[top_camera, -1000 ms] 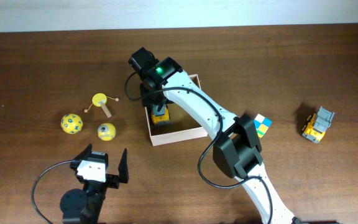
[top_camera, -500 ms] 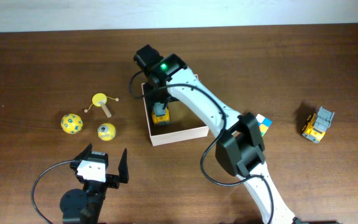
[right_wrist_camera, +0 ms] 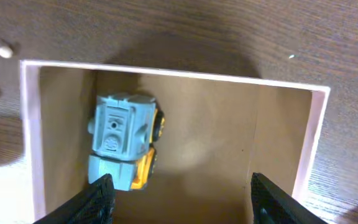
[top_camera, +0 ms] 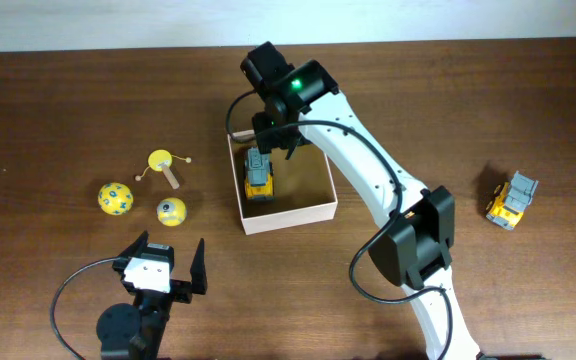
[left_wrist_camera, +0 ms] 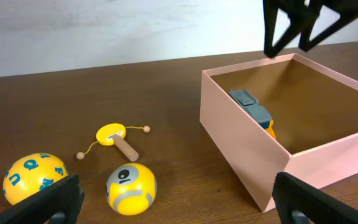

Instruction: Pack container

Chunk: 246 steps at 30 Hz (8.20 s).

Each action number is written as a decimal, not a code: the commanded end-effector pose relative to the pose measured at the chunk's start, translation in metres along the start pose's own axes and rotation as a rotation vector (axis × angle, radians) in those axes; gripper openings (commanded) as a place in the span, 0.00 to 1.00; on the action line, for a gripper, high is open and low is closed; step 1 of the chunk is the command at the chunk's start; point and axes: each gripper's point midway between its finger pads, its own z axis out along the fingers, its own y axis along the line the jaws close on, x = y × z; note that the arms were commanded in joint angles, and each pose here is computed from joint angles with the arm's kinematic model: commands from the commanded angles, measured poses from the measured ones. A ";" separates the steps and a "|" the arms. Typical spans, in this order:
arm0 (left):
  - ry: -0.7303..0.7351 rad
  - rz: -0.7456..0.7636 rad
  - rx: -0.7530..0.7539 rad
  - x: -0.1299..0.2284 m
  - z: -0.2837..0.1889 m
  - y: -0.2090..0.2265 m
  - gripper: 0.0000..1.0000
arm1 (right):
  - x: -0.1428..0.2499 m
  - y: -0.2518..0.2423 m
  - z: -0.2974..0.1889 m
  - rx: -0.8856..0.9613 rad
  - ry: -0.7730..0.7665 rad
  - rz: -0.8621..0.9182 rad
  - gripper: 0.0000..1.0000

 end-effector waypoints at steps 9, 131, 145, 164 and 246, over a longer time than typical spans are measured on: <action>-0.005 0.015 0.004 0.000 0.000 0.000 0.99 | 0.032 -0.013 0.042 0.049 0.098 -0.037 0.49; -0.005 0.015 0.004 0.000 0.000 0.000 0.99 | 0.030 -0.042 0.081 0.059 0.083 0.033 0.40; -0.005 0.015 0.004 0.000 0.000 0.000 0.99 | 0.008 -0.057 0.083 0.051 0.009 0.126 0.39; -0.005 0.015 0.004 0.000 0.000 0.000 0.99 | -0.001 -0.101 0.082 0.134 -0.016 0.290 0.39; -0.005 0.015 0.004 0.000 0.000 0.000 0.99 | 0.130 -0.371 -0.186 0.254 0.045 0.743 0.99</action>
